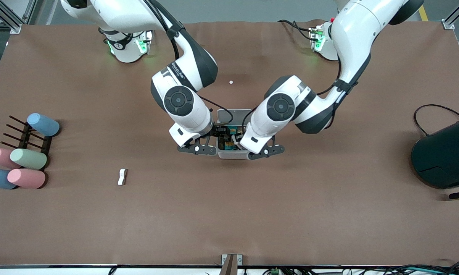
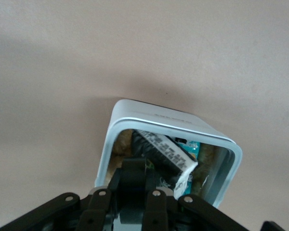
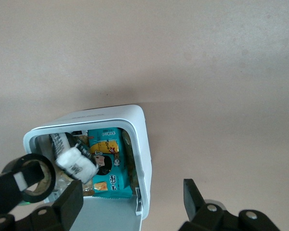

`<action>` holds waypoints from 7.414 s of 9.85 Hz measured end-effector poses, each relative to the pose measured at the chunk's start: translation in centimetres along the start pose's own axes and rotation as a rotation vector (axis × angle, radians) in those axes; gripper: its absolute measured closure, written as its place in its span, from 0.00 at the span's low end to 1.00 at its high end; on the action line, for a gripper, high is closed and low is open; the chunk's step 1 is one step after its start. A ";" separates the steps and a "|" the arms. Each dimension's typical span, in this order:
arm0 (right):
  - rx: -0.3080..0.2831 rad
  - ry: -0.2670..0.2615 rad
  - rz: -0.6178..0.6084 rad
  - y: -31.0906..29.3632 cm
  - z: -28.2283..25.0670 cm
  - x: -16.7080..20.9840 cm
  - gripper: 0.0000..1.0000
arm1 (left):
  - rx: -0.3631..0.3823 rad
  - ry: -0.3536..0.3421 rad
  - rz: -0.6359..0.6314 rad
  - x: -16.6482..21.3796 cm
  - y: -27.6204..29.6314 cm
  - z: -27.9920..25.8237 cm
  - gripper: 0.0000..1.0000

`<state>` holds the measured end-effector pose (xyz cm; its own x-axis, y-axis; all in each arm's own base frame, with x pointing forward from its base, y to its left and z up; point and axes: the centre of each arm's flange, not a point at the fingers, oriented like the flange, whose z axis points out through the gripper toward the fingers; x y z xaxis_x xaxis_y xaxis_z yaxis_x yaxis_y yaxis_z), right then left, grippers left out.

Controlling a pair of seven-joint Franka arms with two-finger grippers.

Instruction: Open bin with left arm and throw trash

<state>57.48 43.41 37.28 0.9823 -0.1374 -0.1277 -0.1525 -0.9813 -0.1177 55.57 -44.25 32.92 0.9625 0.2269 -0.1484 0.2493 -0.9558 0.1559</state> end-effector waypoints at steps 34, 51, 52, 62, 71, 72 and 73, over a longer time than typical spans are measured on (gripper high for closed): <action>0.106 0.039 0.351 8.0 -1.2 7.6 0.81 | 0.229 0.142 0.259 5.0 -30.0 -36.8 0.00; 0.002 -0.049 0.384 -1.6 4.6 -2.4 0.30 | 0.169 0.121 0.261 3.6 -31.3 -37.0 0.00; -0.003 -0.050 0.419 0.6 1.9 -0.4 0.30 | 0.168 0.122 0.261 3.6 -31.3 -37.1 0.00; -0.040 -0.160 -0.027 37.8 -27.7 2.3 0.13 | 0.167 0.125 0.255 3.8 -31.6 -37.3 0.00; -0.088 -0.024 -0.075 37.8 -34.0 -3.9 0.00 | 0.164 0.136 0.225 4.4 -33.1 -37.9 0.00; -0.088 -0.024 -0.075 37.8 -34.0 -3.9 0.00 | 0.167 0.143 0.232 4.3 -32.7 -38.2 0.00; -0.088 -0.024 -0.075 37.8 -34.0 -3.9 0.00 | 0.174 0.146 0.238 4.4 -32.4 -38.2 0.00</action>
<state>51.55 2.26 66.82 0.9875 -0.0608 -0.1457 -0.0674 -0.9969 -0.0409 55.75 -5.14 64.51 0.9999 0.0054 0.0155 0.0054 -1.0000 -0.0013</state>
